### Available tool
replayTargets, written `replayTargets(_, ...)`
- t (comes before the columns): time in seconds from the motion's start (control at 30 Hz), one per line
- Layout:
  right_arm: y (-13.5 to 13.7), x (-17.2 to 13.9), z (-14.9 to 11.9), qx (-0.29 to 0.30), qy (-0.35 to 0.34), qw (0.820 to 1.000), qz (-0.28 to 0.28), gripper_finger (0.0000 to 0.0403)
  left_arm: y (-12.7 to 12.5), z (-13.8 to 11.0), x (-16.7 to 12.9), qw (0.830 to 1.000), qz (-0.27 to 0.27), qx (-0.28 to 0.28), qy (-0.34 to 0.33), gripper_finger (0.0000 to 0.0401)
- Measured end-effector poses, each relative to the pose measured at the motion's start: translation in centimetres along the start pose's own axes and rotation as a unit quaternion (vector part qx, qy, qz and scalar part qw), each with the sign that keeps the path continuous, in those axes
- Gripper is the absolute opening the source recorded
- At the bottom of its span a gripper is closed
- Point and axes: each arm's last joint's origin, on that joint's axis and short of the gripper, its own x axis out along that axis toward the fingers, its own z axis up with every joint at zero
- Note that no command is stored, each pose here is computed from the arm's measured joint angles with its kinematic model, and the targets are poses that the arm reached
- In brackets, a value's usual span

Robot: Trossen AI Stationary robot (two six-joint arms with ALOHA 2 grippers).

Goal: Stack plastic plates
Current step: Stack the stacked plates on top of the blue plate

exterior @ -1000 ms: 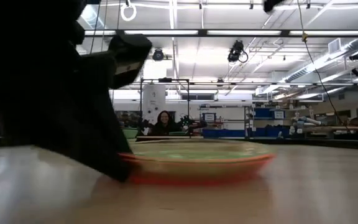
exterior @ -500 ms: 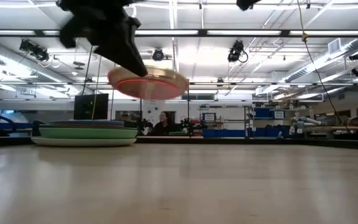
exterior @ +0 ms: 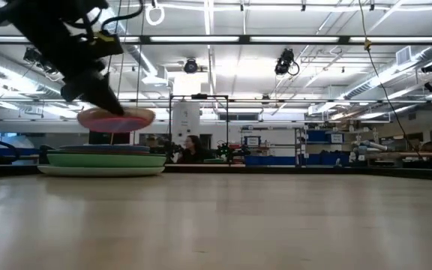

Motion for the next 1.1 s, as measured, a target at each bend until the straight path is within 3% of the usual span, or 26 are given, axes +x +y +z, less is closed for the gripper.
replayTargets(0.17, -1.3, 1.9, -0.1, -0.004, 0.040, 0.999, -0.014, 0.0161, 3.7, -0.8, -0.3, 0.997, 0.059, -0.051, -0.025, 0.0010)
replayTargets(0.33, -5.8, 4.8, -1.2, 0.019, 0.084, 0.996, -0.027, 0.0157, 6.0, -1.6, 1.4, 0.996, 0.032, -0.086, 0.015, 0.0010)
replayTargets(0.43, -8.6, 5.5, -2.8, 0.053, 0.077, 0.995, -0.035, 0.0147, 6.6, -2.0, 2.5, 0.994, 0.027, -0.099, 0.043, 0.0010)
replayTargets(0.5, -10.6, 5.8, -4.0, 0.078, 0.069, 0.994, -0.016, 0.0136, 6.8, -2.2, 3.0, 0.993, 0.033, -0.103, 0.054, 0.0010)
replayTargets(0.6, -13.1, 6.8, -5.6, 0.126, 0.051, 0.989, 0.066, 0.0118, 7.0, -2.2, 3.3, 0.993, 0.026, -0.105, 0.057, 0.0010)
replayTargets(0.73, -15.5, 9.4, -7.6, 0.210, -0.031, 0.954, 0.211, 0.0089, 6.9, -1.7, 3.4, 0.994, -0.002, -0.108, 0.022, 0.0010)
replayTargets(0.8, -16.8, 10.9, -8.9, 0.252, -0.077, 0.931, 0.252, 0.0073, 6.6, -1.9, 3.8, 0.994, -0.008, -0.109, -0.013, 0.0010)
replayTargets(0.87, -18.1, 12.1, -10.3, 0.282, -0.109, 0.914, 0.271, 0.0055, 6.1, -2.8, 4.3, 0.993, -0.010, -0.113, -0.026, 0.0010)
replayTargets(0.97, -21.0, 12.6, -11.5, 0.295, -0.145, 0.900, 0.285, 0.0025, 5.4, -4.7, 5.0, 0.994, -0.001, -0.105, 0.007, 0.0010)
replayTargets(1.1, -28.6, 9.5, -11.3, 0.280, -0.253, 0.883, 0.280, 0.0008, 5.3, -5.7, 5.0, 0.995, 0.017, -0.092, 0.042, 0.0010)
